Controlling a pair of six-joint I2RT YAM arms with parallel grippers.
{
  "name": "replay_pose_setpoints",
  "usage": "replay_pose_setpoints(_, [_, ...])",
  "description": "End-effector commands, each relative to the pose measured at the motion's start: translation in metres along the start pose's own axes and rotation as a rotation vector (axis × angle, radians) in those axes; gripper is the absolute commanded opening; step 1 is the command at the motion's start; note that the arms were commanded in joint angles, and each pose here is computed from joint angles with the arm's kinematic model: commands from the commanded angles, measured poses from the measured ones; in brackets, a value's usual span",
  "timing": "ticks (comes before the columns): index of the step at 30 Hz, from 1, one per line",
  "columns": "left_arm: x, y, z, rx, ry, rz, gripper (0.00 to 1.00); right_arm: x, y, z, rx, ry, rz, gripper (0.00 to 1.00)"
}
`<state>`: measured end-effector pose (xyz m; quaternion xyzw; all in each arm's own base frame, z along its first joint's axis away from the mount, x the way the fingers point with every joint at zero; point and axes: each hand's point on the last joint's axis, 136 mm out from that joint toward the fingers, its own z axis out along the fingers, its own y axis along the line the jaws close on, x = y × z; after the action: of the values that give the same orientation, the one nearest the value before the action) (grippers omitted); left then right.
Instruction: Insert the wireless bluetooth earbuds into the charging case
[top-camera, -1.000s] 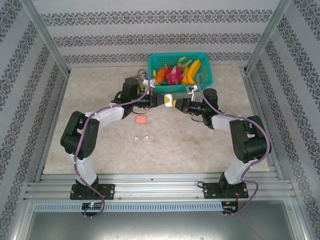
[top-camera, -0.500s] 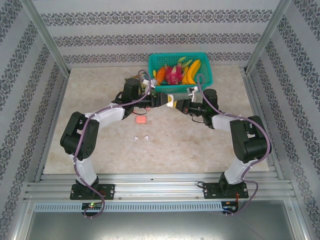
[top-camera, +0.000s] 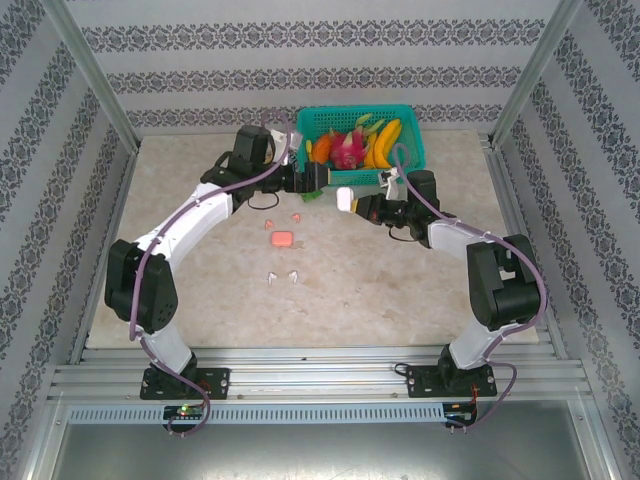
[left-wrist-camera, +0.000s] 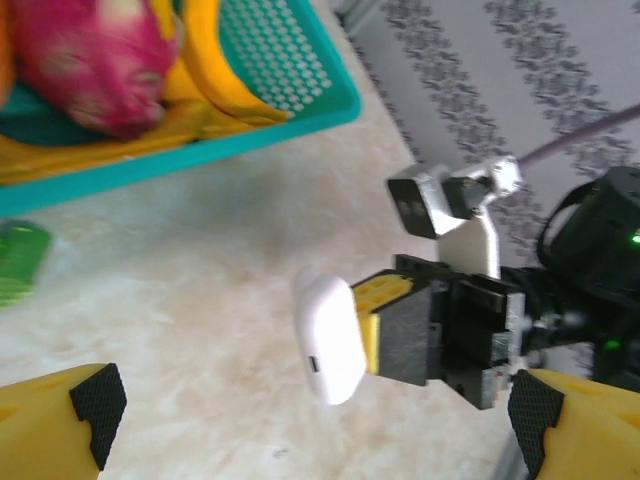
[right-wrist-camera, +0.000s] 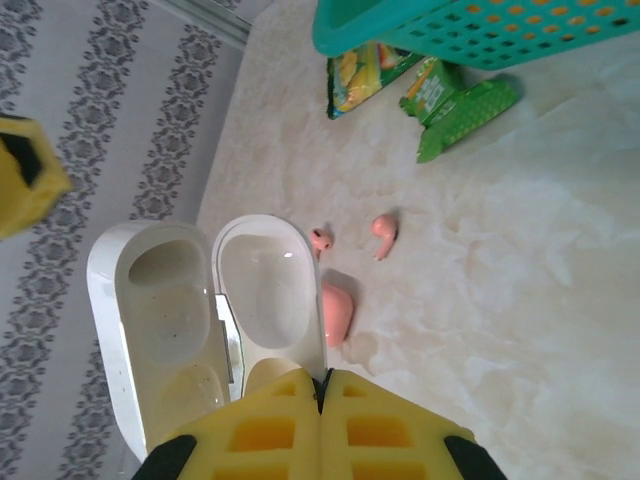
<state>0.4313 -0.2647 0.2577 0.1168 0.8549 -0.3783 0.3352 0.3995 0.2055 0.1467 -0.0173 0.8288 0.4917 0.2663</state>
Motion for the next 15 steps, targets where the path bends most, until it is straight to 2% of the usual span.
replay_pose_setpoints(1, [0.016,0.038,-0.022,-0.248,0.075,0.064,1.0,-0.004,0.008,-0.003,0.068,0.014,-0.108,0.0])
replay_pose_setpoints(3, [0.011,0.056,-0.031,-0.37,0.054,0.072,1.0,-0.004,0.01,0.0,0.101,0.027,-0.136,0.0])
replay_pose_setpoints(6, [0.012,0.071,-0.041,-0.475,0.075,0.094,1.0,-0.004,0.013,0.003,0.147,0.034,-0.189,0.0])
replay_pose_setpoints(9, [0.012,0.074,-0.05,-0.517,0.1,0.126,1.0,-0.003,0.016,0.006,0.205,0.046,-0.246,0.0])
replay_pose_setpoints(15, [0.004,0.079,-0.069,-0.612,0.073,0.117,1.0,0.0,0.019,0.011,0.311,0.062,-0.362,0.0])
